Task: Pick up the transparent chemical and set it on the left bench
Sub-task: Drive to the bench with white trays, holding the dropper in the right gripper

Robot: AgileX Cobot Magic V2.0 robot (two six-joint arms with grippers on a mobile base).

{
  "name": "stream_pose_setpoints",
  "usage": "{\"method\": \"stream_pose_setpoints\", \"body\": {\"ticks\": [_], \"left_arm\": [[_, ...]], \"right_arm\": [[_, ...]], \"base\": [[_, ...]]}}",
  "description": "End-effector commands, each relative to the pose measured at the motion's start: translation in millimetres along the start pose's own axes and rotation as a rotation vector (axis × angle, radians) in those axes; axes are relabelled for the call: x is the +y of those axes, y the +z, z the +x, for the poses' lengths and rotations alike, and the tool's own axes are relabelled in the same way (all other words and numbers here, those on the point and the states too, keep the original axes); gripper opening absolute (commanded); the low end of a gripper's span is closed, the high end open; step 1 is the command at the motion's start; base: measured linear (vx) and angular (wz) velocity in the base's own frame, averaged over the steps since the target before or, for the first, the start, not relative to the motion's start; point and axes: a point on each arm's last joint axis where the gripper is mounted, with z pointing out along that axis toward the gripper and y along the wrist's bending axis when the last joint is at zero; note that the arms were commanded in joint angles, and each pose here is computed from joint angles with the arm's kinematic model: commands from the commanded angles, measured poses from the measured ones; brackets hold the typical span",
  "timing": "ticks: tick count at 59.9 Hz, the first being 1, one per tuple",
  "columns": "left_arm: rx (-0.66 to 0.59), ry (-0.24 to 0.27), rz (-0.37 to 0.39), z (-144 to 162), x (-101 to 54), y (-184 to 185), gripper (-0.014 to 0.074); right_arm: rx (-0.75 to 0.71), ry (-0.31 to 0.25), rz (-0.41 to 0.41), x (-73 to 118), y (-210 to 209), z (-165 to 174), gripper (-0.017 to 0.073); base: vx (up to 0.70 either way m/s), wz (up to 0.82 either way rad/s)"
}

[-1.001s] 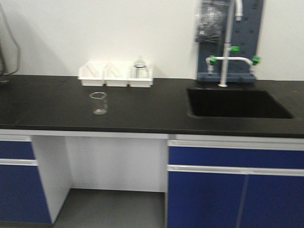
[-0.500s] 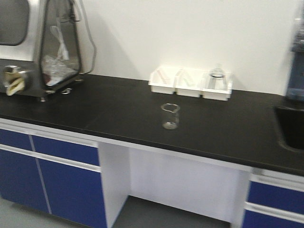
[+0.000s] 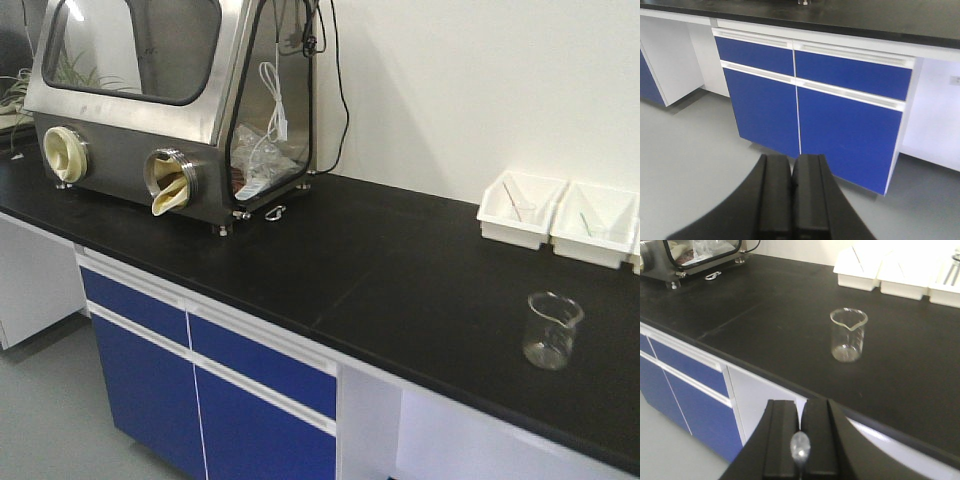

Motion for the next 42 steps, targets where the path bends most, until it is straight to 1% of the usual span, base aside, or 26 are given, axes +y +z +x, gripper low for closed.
{"method": "stream_pose_setpoints", "body": {"ticks": [1,9,17,26,42], "left_arm": [[-0.081,-0.009,-0.002,-2.8,0.1,-1.3,-0.0003],[-0.081,-0.009,-0.002,-2.8,0.1,-1.3,-0.0003],[-0.081,-0.009,-0.002,-2.8,0.1,-1.3,-0.0003],[-0.081,-0.009,-0.002,-2.8,0.1,-1.3,-0.0003],[-0.081,-0.009,-0.002,-2.8,0.1,-1.3,-0.0003]], "right_arm": [[-0.111,-0.008,-0.03,3.0,-3.6,-18.7,-0.0003],[-0.111,-0.008,-0.03,3.0,-3.6,-18.7,-0.0003],[-0.111,-0.008,-0.03,3.0,-3.6,-18.7,-0.0003],[-0.111,-0.008,-0.03,3.0,-3.6,-18.7,-0.0003],[-0.111,-0.008,-0.03,3.0,-3.6,-18.7,-0.0003]], "base": [[0.46,0.12],[0.48,-0.05],[0.48,-0.33],[0.46,-0.56],[0.4,-0.7]]}}
